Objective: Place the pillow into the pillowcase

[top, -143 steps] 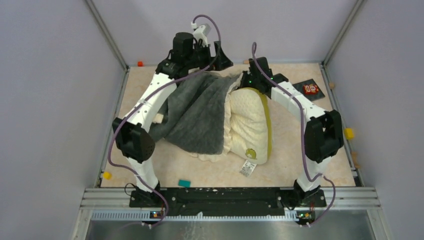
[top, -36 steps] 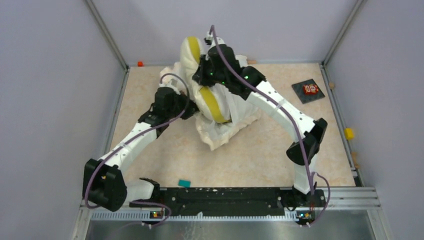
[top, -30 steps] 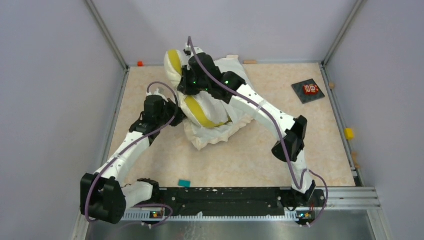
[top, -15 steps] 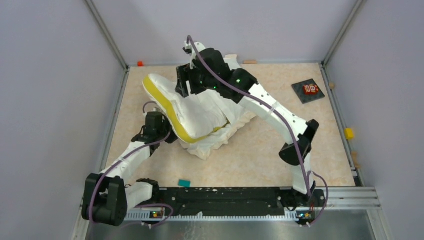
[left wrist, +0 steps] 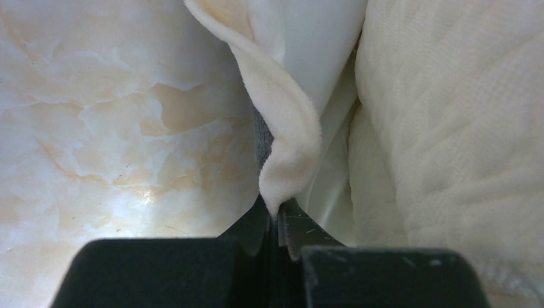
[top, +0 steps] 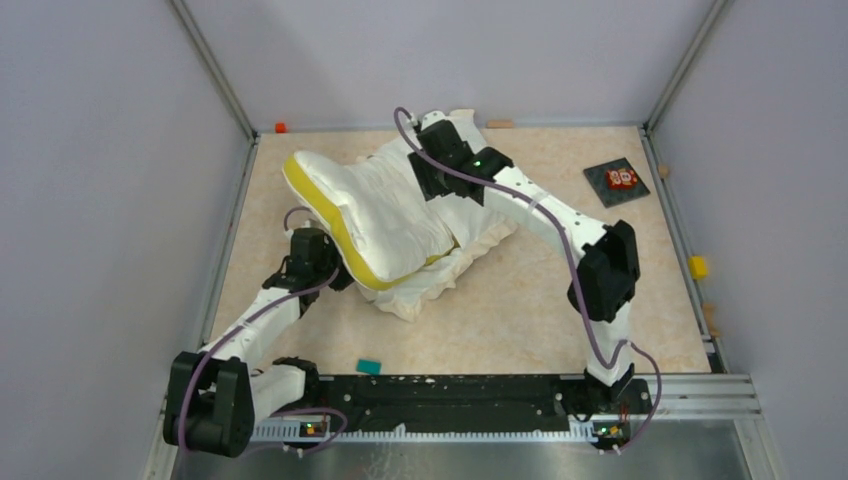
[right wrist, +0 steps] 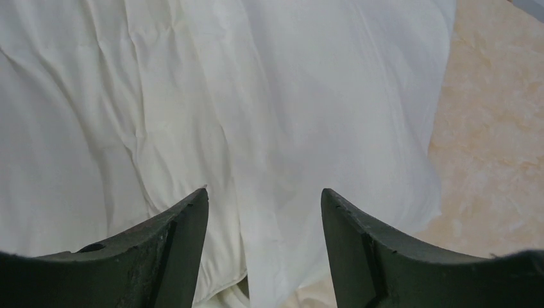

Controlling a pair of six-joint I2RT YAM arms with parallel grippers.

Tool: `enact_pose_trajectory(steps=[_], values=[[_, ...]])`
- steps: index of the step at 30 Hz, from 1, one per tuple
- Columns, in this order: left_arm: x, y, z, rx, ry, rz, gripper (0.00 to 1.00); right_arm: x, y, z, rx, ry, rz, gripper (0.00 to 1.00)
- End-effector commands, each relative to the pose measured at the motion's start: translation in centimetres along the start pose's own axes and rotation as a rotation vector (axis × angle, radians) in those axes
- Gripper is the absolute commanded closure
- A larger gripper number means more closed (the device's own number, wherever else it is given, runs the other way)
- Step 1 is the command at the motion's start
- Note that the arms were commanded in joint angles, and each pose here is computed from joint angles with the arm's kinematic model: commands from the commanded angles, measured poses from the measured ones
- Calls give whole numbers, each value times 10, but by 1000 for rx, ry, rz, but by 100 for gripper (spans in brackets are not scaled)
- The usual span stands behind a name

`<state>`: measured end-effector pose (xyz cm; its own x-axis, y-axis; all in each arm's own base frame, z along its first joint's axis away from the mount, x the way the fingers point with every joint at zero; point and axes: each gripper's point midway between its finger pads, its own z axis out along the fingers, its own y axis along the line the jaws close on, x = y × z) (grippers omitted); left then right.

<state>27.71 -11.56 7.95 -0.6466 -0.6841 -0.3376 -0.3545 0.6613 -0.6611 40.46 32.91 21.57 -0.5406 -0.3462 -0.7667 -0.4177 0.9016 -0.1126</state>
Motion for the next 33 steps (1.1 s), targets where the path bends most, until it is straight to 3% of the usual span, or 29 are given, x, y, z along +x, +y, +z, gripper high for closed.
enact_pose_trajectory(steps=[1,5,12,14,18,22,23,28,33], values=[[-7,-5,-5,26,-32,51,100,-30,11,27,14,-99,-78,34],[-10,-11,-8,41,-37,61,100,-31,16,64,49,-93,-103,29],[-18,-26,-14,65,-38,101,100,-26,5,102,114,-73,-90,30],[-23,-31,-18,71,-55,118,100,-24,-2,106,135,-70,-74,36],[-34,-40,-26,83,-95,160,100,-37,-16,94,164,-103,-18,58],[-45,-51,-34,90,-128,202,100,-56,-22,79,171,-128,-1,95],[-48,-54,-36,95,-139,214,100,-63,-23,73,168,-137,6,100],[-73,-93,-65,178,-227,299,100,-96,-19,30,76,-210,76,100],[-114,-181,-146,402,-419,416,100,-138,-22,-34,-34,-315,152,100]])
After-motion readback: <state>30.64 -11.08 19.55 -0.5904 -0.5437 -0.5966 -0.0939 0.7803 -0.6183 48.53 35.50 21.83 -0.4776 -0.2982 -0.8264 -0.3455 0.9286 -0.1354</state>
